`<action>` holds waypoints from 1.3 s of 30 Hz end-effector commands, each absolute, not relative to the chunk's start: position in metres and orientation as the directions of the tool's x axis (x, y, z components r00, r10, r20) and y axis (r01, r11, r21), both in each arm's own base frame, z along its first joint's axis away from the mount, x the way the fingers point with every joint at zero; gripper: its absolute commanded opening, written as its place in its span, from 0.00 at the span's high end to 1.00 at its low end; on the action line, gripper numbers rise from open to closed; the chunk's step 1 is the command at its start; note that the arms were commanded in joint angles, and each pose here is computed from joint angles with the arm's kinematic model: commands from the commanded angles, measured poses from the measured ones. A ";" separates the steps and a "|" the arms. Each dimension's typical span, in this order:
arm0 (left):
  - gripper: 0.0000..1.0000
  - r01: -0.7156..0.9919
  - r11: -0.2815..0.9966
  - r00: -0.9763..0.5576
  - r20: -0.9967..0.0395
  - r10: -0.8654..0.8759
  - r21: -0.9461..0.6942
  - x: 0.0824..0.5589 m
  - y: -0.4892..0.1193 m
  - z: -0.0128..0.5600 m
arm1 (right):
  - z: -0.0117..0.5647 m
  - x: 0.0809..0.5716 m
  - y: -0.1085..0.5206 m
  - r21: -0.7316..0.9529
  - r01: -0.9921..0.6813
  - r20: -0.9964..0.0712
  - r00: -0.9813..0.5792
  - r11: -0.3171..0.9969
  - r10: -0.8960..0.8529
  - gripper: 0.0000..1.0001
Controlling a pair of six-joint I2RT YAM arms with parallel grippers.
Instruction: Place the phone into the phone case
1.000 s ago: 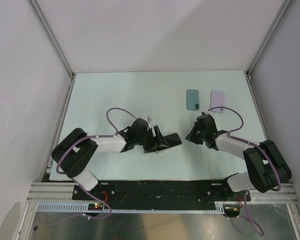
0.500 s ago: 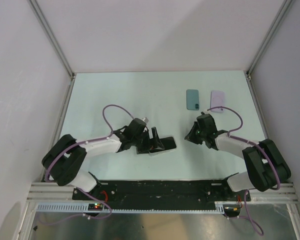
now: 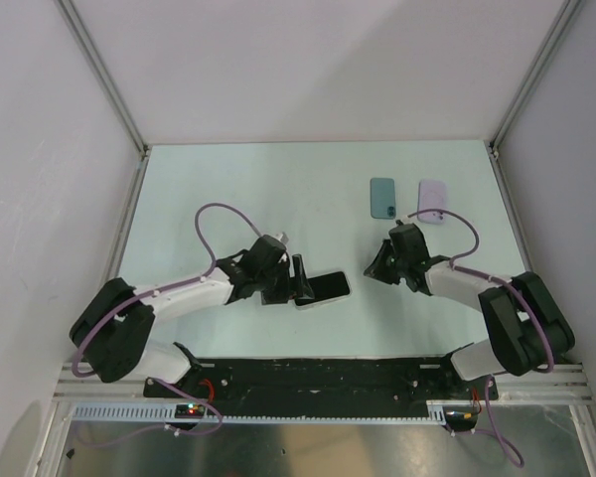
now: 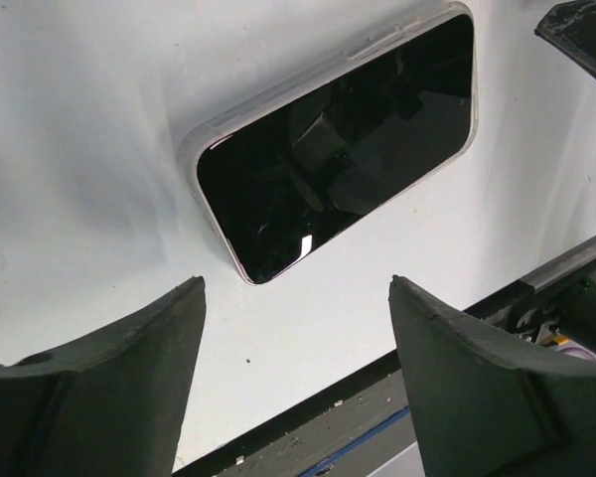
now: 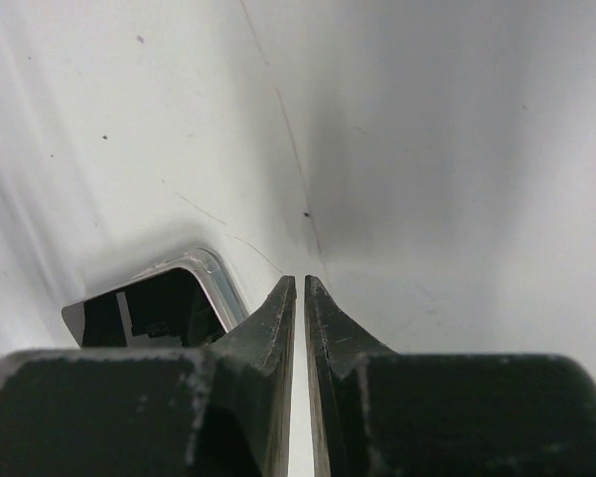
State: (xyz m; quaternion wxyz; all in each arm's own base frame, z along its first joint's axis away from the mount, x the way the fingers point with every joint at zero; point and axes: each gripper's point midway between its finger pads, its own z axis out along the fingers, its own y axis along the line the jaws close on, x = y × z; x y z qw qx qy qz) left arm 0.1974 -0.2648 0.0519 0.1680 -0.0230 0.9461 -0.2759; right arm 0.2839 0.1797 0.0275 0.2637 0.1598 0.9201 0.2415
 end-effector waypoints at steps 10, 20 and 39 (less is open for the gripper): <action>0.52 0.084 0.893 -0.909 -0.402 -0.113 -0.443 0.224 -0.263 0.054 | 0.051 0.297 0.223 0.552 -0.050 -0.481 -0.835 0.832 0.269 0.86; 0.69 0.081 0.896 -0.917 -0.386 -0.105 -0.436 0.226 -0.266 0.048 | 0.043 0.286 0.237 0.546 -0.082 -0.462 -0.860 0.834 0.218 0.79; 0.67 0.078 0.897 -0.924 -0.370 -0.100 -0.436 0.217 -0.263 0.044 | 0.050 0.274 0.230 0.521 -0.078 -0.490 -0.842 0.850 0.223 0.53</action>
